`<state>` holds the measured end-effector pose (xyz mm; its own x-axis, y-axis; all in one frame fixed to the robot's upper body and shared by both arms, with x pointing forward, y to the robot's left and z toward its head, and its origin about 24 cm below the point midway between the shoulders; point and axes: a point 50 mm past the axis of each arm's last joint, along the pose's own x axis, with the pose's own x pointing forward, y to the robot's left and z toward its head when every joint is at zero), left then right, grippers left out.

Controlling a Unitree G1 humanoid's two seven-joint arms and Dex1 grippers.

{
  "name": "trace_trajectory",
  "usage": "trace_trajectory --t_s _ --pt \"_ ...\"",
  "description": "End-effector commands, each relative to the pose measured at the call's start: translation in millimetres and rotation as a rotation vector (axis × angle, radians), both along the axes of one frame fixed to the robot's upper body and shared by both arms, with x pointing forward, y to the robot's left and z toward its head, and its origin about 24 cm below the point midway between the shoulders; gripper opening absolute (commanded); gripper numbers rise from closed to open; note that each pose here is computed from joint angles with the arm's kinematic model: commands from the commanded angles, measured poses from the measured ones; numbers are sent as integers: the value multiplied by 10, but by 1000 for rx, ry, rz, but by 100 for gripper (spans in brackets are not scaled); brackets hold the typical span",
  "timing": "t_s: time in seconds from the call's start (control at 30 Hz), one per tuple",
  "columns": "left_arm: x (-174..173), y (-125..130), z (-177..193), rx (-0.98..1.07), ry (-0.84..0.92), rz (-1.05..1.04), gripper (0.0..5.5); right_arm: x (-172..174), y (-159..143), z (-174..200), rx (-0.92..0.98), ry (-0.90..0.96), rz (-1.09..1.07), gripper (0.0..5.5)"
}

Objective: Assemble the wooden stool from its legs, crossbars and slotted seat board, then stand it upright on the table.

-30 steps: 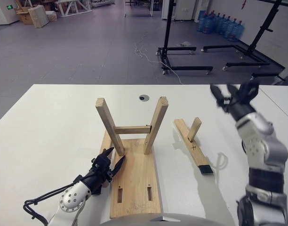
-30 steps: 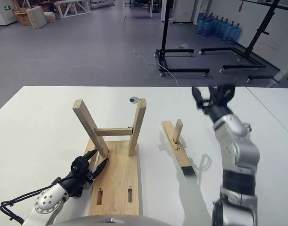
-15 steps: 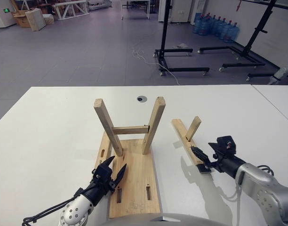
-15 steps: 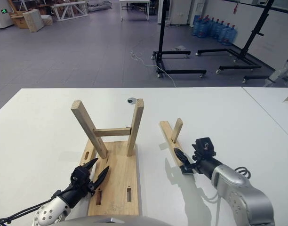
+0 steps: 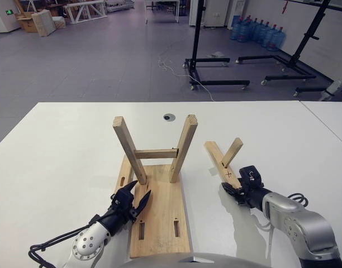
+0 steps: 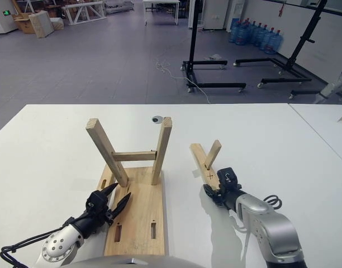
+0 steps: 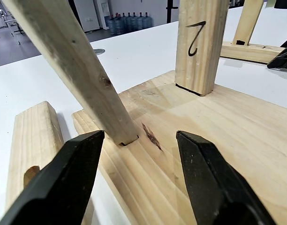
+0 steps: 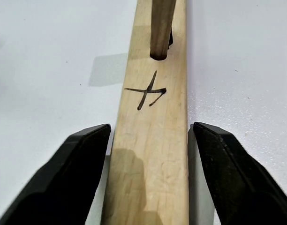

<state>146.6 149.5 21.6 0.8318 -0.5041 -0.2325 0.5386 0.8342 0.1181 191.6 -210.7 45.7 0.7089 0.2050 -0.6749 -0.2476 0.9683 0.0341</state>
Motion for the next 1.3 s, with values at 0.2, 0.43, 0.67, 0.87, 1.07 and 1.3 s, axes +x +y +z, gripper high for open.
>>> trace_trajectory --t_s 0.2,0.43,0.67,0.87,1.07,1.3 --pt "172 13 91 -42 -60 81 281 284 -78 106 -2 -63 -58 207" --pt "271 29 217 -50 -111 43 281 994 -221 864 311 -533 -196 206" --pt "559 337 1047 -310 -355 -57 281 1011 120 1765 921 -921 117 206" --pt "483 413 1701 -543 -363 -435 350 597 701 2116 1081 -931 659 206" --pt "481 495 1633 -474 -230 -475 435 507 924 1970 1035 -886 737 206" --pt "531 632 1611 -481 -210 -423 462 416 1156 1626 937 -802 863 206"
